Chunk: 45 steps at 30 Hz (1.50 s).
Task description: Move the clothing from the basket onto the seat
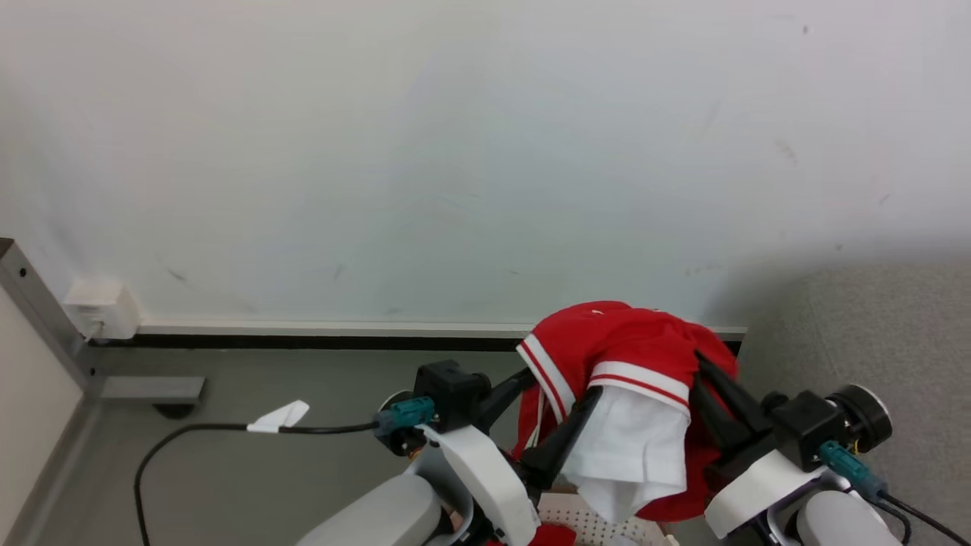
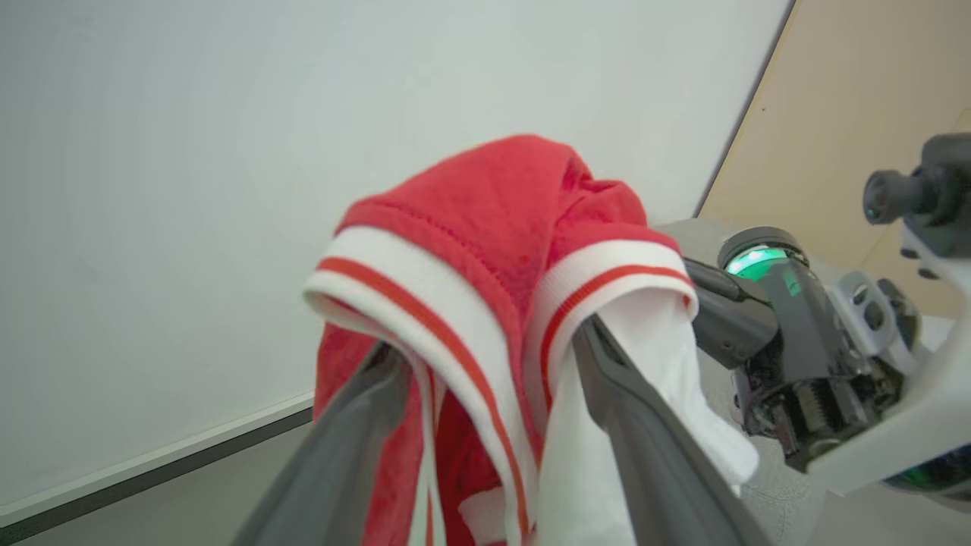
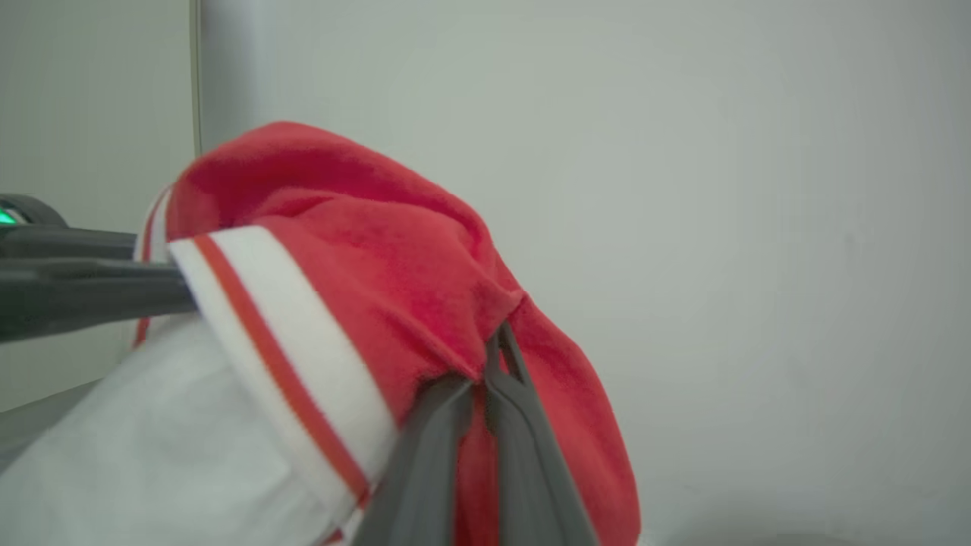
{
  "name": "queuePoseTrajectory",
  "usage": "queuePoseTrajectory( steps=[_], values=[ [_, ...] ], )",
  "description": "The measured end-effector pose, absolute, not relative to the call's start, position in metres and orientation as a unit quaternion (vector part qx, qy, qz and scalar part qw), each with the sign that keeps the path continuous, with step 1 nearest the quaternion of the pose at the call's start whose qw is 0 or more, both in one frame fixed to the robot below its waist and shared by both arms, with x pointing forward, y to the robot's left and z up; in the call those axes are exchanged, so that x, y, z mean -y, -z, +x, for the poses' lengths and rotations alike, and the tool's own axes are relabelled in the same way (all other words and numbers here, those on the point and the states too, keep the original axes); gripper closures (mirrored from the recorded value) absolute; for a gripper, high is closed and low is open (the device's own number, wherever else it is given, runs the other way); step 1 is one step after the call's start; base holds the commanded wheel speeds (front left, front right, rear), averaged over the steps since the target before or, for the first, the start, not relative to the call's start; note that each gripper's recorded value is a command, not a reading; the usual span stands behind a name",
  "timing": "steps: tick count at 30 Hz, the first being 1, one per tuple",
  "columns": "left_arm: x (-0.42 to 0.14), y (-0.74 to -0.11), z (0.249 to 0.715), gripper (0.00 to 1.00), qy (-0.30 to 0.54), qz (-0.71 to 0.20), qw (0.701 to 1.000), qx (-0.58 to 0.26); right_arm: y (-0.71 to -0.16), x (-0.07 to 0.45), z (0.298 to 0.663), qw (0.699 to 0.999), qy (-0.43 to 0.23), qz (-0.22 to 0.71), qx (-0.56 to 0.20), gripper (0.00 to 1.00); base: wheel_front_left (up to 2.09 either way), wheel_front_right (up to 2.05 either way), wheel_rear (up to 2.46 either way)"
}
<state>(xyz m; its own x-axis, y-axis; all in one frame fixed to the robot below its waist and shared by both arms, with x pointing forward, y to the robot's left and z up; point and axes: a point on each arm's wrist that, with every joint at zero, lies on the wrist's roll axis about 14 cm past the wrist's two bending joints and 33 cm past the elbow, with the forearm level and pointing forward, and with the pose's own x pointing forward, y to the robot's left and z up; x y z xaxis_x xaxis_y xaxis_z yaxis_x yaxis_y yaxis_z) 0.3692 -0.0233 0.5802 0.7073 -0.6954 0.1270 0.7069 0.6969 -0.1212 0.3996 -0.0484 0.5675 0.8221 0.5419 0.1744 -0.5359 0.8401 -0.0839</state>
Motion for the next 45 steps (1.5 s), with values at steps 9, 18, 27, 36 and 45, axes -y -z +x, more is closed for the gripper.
queuePoseTrajectory(
  steps=[9,18,27,36,45],
  values=[
    [0.051,-0.583,0.368,0.00,0.418,-0.083,0.904,0.047,-0.588,0.126,0.402,0.976,-0.178,-0.008,0.129,1.00,0.00,0.00,0.00],
    [0.098,-0.580,0.362,0.00,0.485,-0.061,0.871,0.060,-0.599,0.202,0.379,0.985,-0.076,-0.027,0.150,1.00,0.00,0.00,0.00],
    [0.142,-0.585,0.352,0.00,0.545,-0.050,0.833,0.084,-0.590,0.258,0.340,0.989,0.020,-0.023,0.144,1.00,0.00,0.00,0.00],
    [0.165,-0.572,0.344,0.00,0.575,-0.065,0.812,0.070,-0.586,0.284,0.318,0.988,0.071,-0.019,0.139,1.00,0.00,0.00,0.00],
    [0.167,-0.560,0.375,0.00,0.586,-0.070,0.804,0.071,-0.601,0.301,0.364,0.985,0.081,-0.041,0.147,1.00,0.00,0.00,0.00]
  ],
)
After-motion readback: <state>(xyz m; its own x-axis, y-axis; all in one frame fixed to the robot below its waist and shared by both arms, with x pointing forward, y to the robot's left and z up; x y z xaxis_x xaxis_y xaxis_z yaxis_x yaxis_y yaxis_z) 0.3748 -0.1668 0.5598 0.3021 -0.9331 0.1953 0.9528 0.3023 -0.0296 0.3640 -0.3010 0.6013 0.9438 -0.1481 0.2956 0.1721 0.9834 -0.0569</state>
